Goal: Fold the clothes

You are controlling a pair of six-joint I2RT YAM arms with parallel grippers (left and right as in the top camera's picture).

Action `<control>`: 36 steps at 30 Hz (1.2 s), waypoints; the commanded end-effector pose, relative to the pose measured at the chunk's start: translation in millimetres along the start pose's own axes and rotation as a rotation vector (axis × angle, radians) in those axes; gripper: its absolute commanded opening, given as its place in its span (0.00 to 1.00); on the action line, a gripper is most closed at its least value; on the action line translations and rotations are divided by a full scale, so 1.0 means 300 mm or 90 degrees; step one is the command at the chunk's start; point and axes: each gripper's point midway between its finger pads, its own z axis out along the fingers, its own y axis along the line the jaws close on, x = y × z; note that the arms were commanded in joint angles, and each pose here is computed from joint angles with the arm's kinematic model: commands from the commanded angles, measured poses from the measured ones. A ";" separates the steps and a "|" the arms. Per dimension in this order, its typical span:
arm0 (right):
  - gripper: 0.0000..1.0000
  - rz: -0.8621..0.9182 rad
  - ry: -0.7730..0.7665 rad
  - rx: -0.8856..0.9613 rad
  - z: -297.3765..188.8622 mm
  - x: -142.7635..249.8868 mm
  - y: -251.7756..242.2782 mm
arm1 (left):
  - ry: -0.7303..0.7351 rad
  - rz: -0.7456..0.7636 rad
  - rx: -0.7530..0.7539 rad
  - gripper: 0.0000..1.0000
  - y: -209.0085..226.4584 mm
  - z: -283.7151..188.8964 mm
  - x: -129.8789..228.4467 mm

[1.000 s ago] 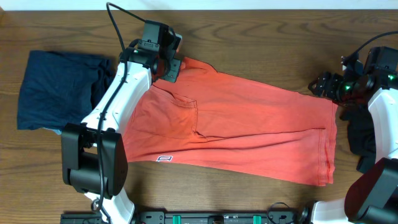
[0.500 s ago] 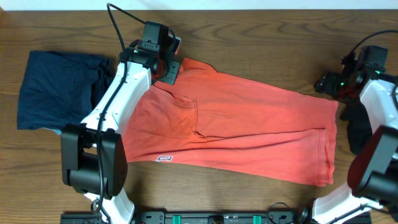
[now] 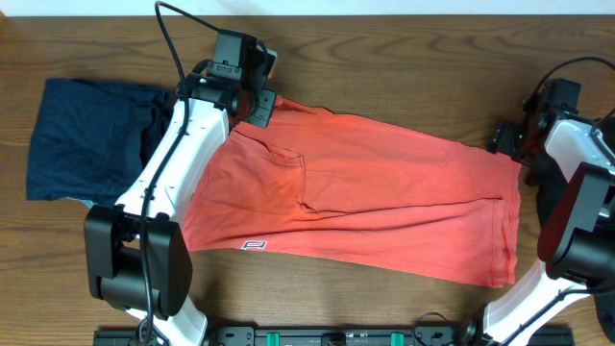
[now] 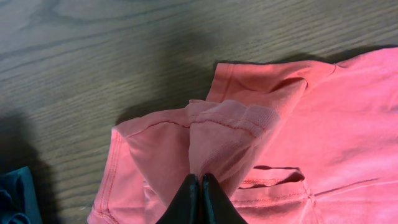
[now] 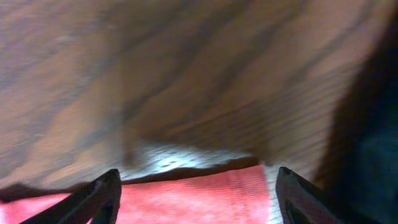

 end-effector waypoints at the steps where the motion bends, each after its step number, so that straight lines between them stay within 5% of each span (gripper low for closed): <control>1: 0.73 0.008 0.018 0.034 0.020 0.023 -0.051 | -0.023 -0.010 -0.013 0.06 0.022 -0.046 -0.026; 7: 0.69 0.007 0.052 0.009 0.030 0.066 -0.032 | -0.023 -0.010 -0.013 0.06 0.022 -0.046 -0.027; 18: 0.01 0.014 0.030 -0.067 0.020 0.032 0.006 | -0.027 -0.010 -0.017 0.06 0.026 -0.058 -0.030; 27: 0.01 0.051 -0.010 -0.148 -0.152 -0.011 0.018 | -0.060 -0.046 -0.038 0.06 0.054 -0.280 -0.014; 36: 0.01 0.088 -0.015 -0.163 -0.347 0.032 0.019 | 0.045 -0.095 -0.041 0.06 0.077 -0.370 0.162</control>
